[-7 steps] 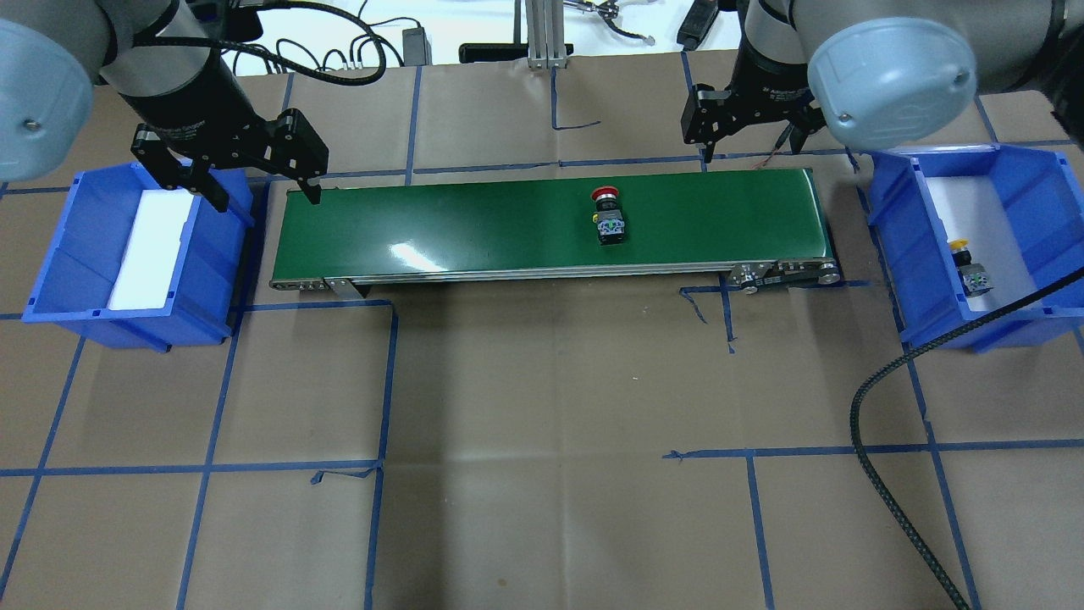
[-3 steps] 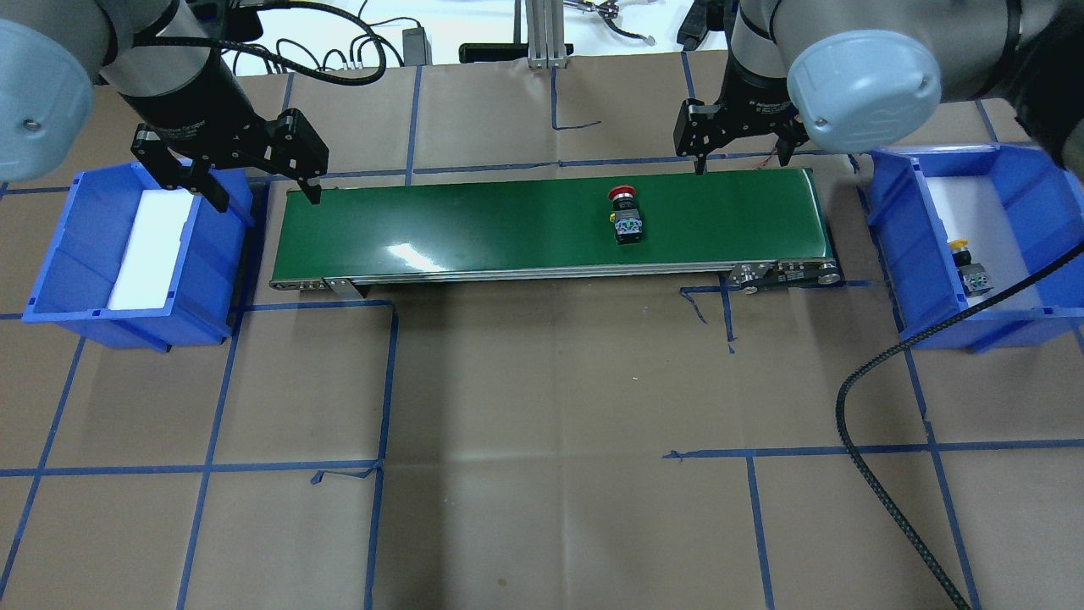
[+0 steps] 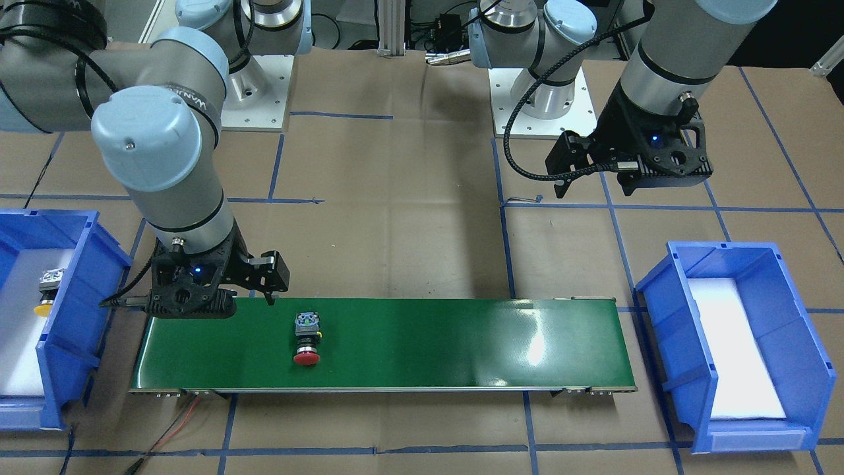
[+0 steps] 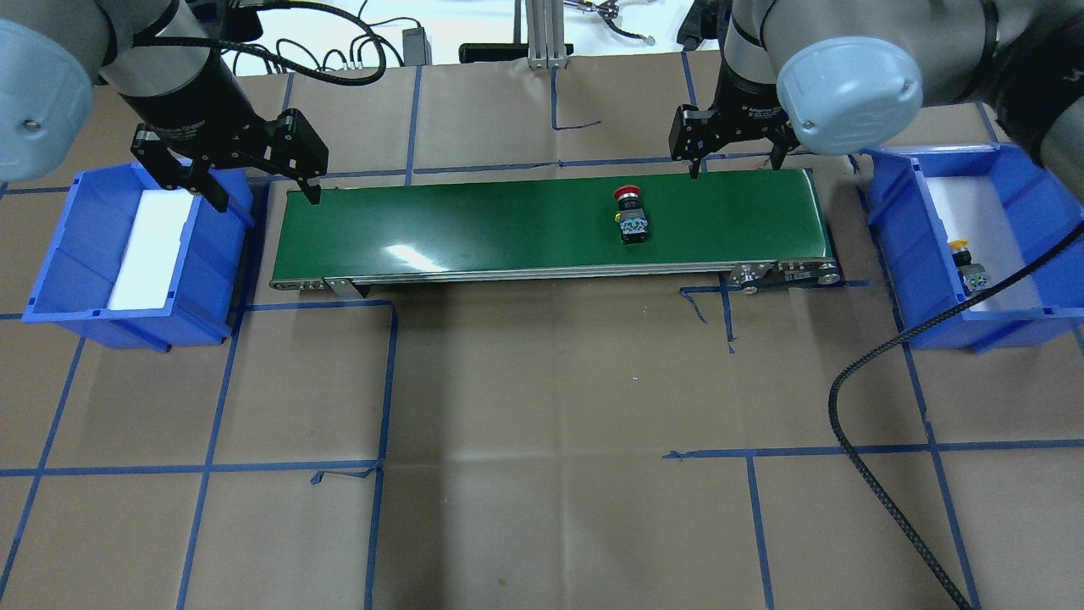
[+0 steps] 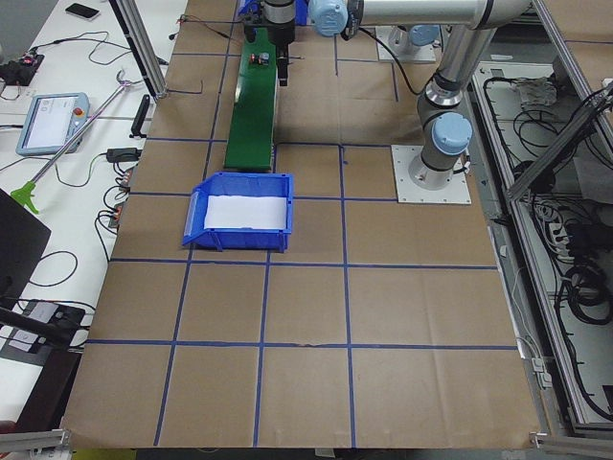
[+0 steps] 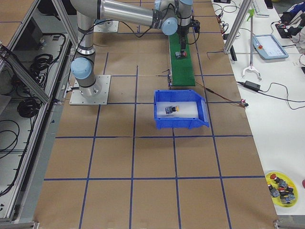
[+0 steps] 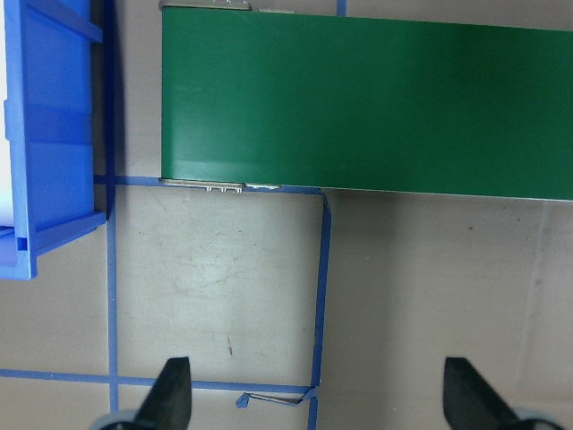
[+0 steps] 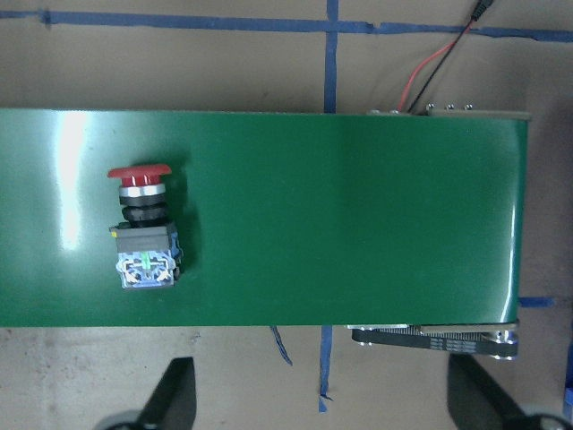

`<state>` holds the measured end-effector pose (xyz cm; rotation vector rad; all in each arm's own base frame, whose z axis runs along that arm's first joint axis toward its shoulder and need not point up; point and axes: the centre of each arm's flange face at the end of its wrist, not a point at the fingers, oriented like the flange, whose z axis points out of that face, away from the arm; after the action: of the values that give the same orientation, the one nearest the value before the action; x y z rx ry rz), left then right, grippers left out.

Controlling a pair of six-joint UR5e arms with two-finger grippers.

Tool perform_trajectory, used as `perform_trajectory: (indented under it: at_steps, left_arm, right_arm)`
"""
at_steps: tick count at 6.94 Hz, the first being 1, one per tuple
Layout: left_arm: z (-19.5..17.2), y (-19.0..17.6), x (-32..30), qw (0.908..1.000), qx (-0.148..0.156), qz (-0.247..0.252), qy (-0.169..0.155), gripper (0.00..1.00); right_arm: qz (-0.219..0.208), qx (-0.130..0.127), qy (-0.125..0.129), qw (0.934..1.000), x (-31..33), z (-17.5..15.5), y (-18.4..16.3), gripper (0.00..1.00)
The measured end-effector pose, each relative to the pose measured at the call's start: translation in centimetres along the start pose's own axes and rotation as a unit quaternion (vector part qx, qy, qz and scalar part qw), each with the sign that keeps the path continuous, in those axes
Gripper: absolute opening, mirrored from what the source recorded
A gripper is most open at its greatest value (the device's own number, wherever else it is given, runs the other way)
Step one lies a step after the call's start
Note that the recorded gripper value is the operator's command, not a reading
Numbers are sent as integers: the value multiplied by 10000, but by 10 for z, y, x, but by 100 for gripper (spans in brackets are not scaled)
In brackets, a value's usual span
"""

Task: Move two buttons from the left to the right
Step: 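Move the right gripper back over the conveyor above the red button, then lower the right gripper and grasp the red button on the belt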

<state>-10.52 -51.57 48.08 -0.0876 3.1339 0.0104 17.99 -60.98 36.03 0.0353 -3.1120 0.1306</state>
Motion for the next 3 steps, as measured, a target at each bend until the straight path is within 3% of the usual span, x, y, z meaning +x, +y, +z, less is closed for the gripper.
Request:
perform_trajectory:
  at_steps: [3]
  left_arm:
    - [0,0,0,10000,4,0,3,100]
  right_arm:
    - [18,-174,-27,9998,0,39,-11,99]
